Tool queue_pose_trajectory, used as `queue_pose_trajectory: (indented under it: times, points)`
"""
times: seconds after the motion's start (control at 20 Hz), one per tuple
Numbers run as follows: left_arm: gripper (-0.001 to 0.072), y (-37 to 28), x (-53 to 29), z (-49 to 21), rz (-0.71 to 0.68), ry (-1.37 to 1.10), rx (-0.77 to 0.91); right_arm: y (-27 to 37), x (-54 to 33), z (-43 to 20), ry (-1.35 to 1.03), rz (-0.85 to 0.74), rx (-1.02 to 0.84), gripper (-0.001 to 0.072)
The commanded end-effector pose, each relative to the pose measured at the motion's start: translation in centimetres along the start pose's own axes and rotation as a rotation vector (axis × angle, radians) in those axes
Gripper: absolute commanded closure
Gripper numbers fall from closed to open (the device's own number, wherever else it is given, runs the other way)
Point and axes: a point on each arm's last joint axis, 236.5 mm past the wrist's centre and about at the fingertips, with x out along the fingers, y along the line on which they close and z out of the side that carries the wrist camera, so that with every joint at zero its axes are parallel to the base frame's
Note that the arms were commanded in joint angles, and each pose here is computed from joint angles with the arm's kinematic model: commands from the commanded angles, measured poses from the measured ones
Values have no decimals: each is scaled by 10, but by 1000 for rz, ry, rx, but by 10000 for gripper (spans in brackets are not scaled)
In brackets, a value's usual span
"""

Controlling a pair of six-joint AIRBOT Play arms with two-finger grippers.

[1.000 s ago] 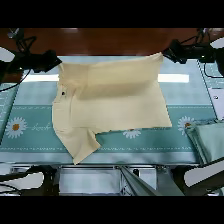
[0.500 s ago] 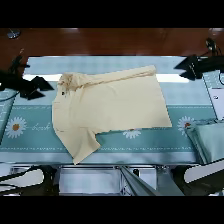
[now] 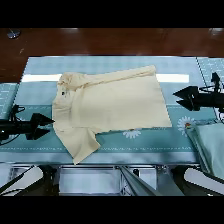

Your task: Fold the shirts.

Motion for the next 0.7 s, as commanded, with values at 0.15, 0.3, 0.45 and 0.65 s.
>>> queue_pose_trajectory:
  times: [0.15,0.3,0.45,0.65]
  points:
    - [8,-3,39,-8,-13,-16,26,3,2,-28,3,29,23,88]
    - [85,-21,49,-41,-48,126,184,-4,-7,-19,-23,8,53,88]
    - [678,-32,39,-37,-80,136,234,-45,-36,-10,-37,-145,98,88]
    - [679,-43,33,-27,-98,115,252,-113,-52,-64,129,-424,203,88]
